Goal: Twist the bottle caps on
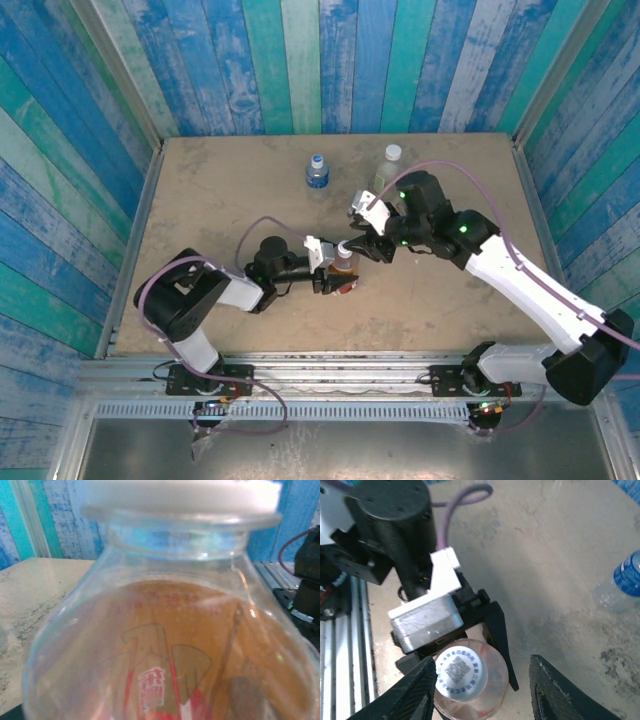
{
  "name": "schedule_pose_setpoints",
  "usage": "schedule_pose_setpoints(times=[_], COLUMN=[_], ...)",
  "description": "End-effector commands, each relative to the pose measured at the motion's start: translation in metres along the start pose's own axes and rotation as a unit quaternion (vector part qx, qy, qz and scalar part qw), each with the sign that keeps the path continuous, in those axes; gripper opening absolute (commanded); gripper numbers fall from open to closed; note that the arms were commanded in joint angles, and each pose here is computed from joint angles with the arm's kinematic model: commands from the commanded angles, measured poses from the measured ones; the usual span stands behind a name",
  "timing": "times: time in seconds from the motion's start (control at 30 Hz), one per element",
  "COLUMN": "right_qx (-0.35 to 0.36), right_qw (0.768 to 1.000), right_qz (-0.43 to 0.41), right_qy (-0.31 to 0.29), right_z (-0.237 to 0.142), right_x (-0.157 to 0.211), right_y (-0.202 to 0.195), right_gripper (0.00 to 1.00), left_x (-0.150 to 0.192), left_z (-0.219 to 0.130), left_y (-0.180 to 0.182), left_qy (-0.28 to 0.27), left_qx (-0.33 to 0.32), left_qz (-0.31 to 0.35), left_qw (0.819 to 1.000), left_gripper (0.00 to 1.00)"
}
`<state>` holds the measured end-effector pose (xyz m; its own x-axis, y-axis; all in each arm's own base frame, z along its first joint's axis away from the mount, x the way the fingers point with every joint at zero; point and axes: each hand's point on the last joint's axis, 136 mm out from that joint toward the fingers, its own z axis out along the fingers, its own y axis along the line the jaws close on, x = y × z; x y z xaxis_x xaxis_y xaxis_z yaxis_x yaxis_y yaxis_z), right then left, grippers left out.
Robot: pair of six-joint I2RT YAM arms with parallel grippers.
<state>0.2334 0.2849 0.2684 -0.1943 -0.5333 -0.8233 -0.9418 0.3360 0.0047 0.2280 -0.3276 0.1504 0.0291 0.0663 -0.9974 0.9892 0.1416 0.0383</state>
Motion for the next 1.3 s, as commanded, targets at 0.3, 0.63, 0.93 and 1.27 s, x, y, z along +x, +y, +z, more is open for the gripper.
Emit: schedule_pose_setpoints(times=[0.3, 0.63, 0.93, 1.27], right_qx=[-0.042, -0.045, -0.055, -0.124], right_qw=[0.999, 0.998, 0.997, 0.991], right_qz=[0.019, 0.044, 0.046, -0.004], right_qy=[-0.017, 0.031, 0.020, -0.045], right_z=[-0.002, 0.015, 0.008, -0.009], right_x=[-0.007, 0.025, 0.021, -0.006], right_y=[0.014, 0.006, 0.013, 0.041], right_gripper=[0.40, 0.30, 0.34, 0.41], left_x=[-0.019, -0.031, -0.032, -0.040], left_z=[-0.006, -0.009, -0.009, -0.011], left_y=[-0.014, -0.018, -0.021, -0.035], left_qy=[-0.001, -0.025, -0.029, -0.032], left_qx=[0.033, 0.035, 0.048, 0.091], left_qz=[0.009, 0.012, 0.004, 0.005], left_qw=[0.999, 0.999, 0.998, 0.995], left_gripper=[0.66, 0.67, 0.66, 0.66])
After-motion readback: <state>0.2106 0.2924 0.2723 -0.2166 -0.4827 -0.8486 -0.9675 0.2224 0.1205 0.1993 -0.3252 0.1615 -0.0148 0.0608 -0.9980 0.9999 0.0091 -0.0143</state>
